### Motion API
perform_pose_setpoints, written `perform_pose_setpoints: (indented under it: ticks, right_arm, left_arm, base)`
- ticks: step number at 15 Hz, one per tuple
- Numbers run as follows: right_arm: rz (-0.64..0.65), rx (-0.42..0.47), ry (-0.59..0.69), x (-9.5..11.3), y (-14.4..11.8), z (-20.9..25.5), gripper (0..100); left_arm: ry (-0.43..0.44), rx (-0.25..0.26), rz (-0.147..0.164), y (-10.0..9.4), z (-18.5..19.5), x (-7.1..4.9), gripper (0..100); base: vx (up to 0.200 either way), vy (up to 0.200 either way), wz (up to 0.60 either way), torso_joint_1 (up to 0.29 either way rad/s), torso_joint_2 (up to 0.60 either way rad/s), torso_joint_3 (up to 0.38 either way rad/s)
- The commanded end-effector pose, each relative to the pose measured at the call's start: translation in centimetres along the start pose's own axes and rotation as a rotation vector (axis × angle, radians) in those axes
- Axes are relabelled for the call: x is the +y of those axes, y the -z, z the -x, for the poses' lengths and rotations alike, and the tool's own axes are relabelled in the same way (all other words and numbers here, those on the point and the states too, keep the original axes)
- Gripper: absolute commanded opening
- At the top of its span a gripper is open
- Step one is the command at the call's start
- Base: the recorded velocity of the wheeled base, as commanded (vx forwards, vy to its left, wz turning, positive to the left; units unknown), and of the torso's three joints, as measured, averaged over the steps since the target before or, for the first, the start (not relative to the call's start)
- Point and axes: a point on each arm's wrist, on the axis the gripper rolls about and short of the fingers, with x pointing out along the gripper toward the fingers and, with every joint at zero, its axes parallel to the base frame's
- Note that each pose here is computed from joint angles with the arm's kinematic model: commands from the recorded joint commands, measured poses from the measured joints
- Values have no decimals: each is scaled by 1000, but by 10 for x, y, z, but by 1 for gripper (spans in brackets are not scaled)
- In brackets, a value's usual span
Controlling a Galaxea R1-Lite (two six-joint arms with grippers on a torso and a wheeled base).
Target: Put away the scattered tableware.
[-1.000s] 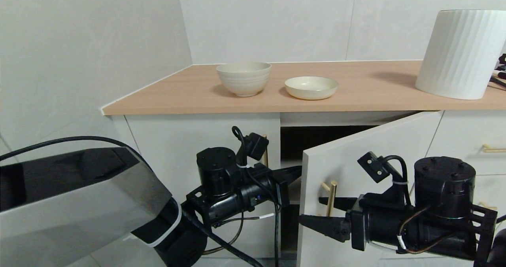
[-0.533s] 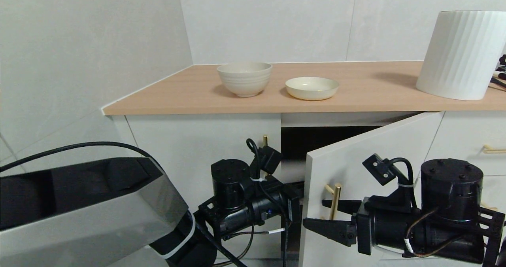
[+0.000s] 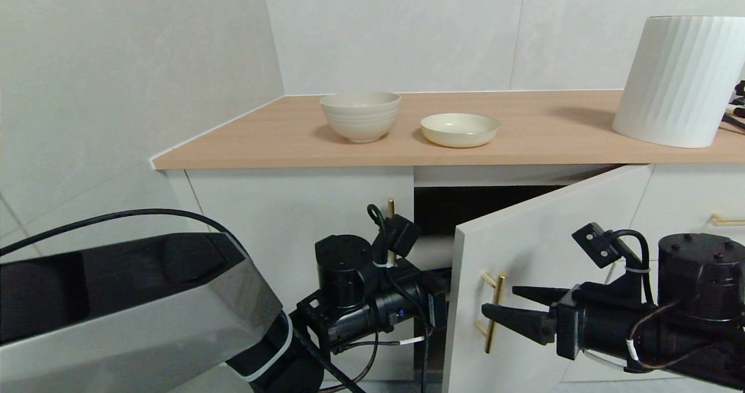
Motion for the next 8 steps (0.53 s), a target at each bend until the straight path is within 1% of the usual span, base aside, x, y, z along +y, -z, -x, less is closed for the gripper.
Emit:
perform_pose_setpoints:
  ticks: [1, 3, 5, 8]
  right_arm:
    - [8, -22, 1, 7, 0, 20, 100]
    - [-3, 10, 5, 14, 7, 40, 100]
    - [-7, 29, 9, 18, 11, 52, 100]
    - [42, 83, 3, 22, 17, 58, 100]
  left_arm:
    - [2, -7, -2, -3, 1, -1, 0]
    - [9, -8, -4, -4, -2, -2, 0]
    - [9, 5, 0, -4, -4, -4, 0]
    - [17, 20, 5, 1, -7, -7, 0]
  base:
    - [0, 0, 0, 0, 0, 0]
    - [0, 0, 0, 0, 0, 0]
    - [0, 0, 0, 0, 0, 0]
    - [0, 0, 0, 0, 0, 0]
